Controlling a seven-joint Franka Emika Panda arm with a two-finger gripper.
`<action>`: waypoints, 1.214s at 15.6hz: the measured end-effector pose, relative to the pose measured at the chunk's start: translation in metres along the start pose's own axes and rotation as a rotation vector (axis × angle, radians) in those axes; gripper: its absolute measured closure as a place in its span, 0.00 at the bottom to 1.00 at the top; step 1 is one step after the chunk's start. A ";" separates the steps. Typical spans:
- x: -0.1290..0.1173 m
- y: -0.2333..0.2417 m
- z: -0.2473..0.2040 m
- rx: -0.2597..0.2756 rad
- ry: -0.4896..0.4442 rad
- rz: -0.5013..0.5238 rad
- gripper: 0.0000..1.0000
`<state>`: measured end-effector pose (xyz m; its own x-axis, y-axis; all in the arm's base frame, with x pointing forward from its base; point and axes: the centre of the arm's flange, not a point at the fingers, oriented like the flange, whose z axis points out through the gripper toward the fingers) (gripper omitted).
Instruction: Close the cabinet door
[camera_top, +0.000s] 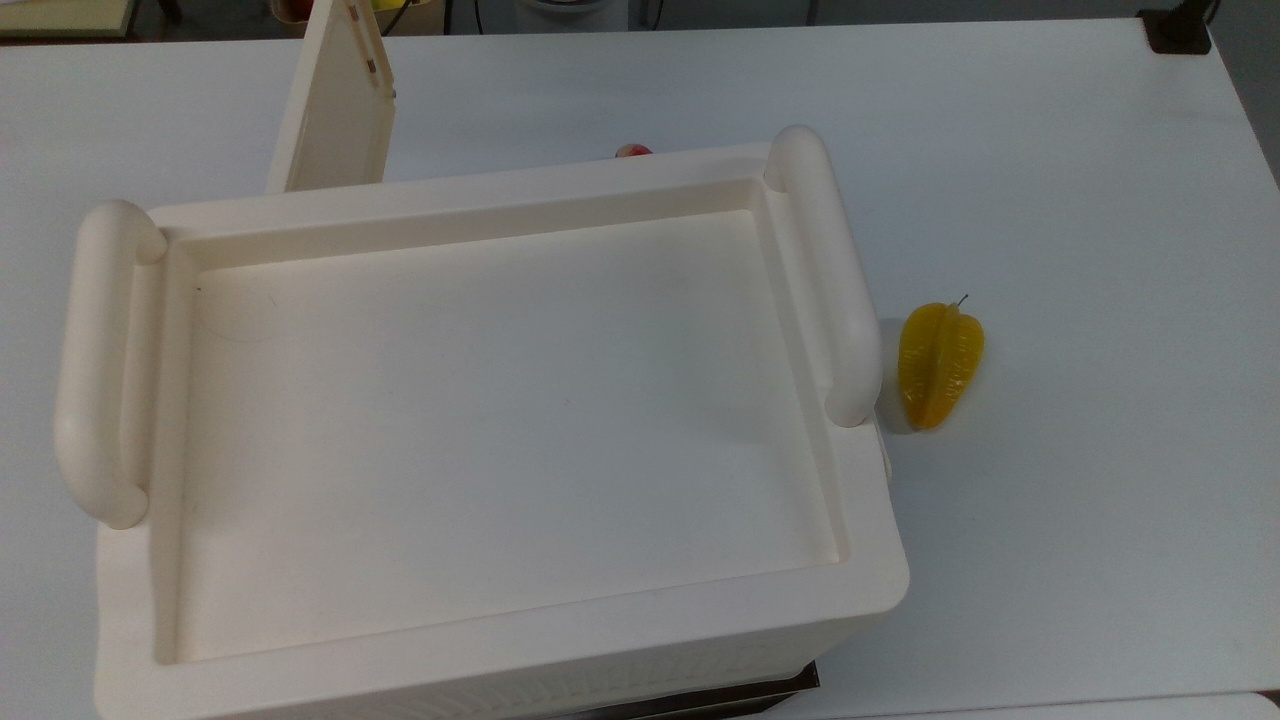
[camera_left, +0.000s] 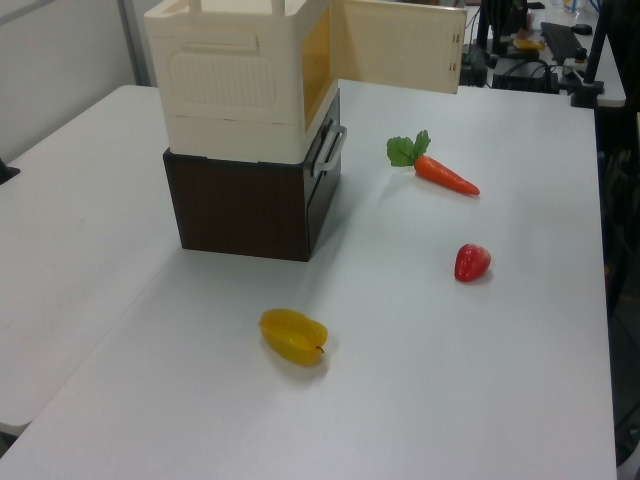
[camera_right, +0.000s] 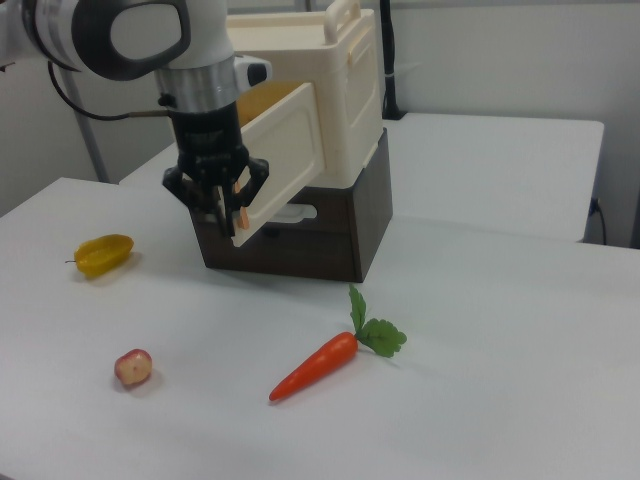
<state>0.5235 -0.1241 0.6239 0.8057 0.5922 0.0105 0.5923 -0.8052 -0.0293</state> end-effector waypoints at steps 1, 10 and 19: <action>-0.001 0.005 -0.002 -0.018 0.015 -0.040 0.97; 0.017 0.053 0.006 -0.237 0.119 -0.253 0.99; 0.080 0.017 0.021 -0.183 0.252 -0.338 0.99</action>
<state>0.5981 -0.0897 0.6028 0.5309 0.8149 0.2326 0.7955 -0.5739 0.1945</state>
